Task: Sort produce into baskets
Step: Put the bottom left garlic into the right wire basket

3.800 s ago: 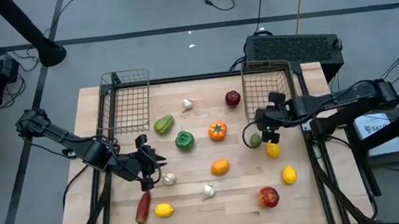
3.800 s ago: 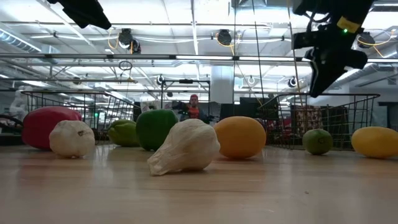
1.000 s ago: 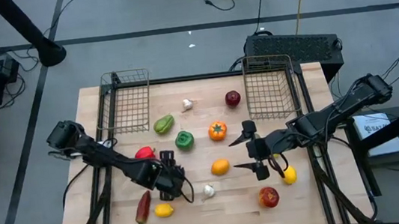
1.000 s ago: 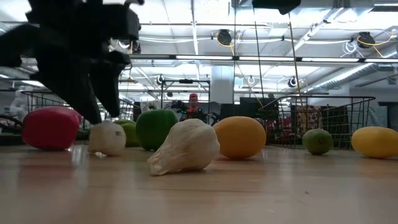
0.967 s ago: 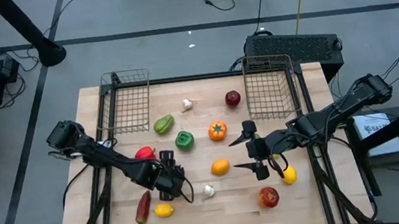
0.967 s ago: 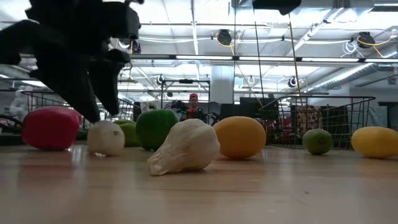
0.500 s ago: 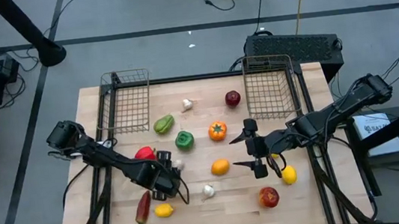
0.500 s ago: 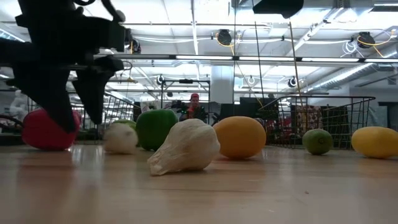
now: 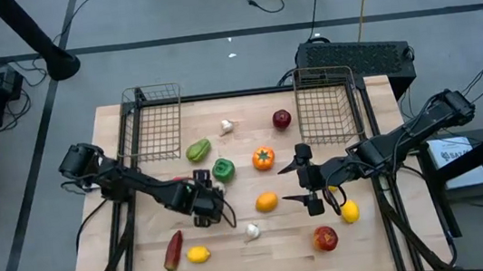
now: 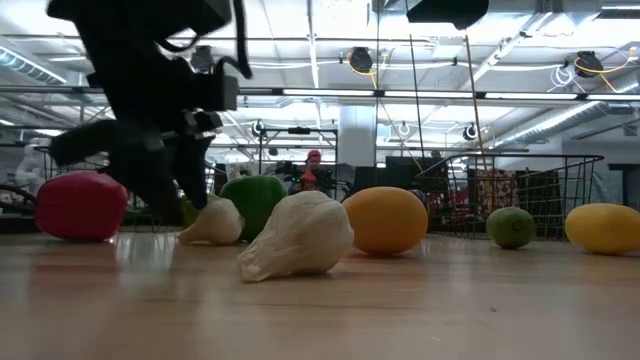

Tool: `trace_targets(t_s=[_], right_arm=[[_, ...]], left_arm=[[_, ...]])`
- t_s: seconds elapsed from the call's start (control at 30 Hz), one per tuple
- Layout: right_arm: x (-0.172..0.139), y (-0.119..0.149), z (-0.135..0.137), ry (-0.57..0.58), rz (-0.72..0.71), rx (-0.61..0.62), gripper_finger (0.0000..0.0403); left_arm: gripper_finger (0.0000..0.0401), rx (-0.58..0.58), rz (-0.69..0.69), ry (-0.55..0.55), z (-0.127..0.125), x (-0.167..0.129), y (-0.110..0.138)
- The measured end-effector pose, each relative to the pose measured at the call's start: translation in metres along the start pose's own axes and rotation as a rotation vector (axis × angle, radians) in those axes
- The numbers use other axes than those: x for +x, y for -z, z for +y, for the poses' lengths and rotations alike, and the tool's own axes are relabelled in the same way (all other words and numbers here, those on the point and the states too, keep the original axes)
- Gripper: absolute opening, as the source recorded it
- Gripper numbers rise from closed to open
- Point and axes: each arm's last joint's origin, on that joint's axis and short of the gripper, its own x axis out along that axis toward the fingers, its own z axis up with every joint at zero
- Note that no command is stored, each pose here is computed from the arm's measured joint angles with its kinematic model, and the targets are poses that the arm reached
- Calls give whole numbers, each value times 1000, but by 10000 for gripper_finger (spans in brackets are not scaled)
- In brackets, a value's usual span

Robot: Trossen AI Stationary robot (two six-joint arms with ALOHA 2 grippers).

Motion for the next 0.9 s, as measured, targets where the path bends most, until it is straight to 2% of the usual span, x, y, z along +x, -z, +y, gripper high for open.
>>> trace_targets(t_s=[0.63,0.9], right_arm=[[0,4,0,4,42,19,318],[0,4,0,5,43,37,318]], left_arm=[[233,-175,25,-60,9,4,3],[233,-305,25,-49,7,14,14]])
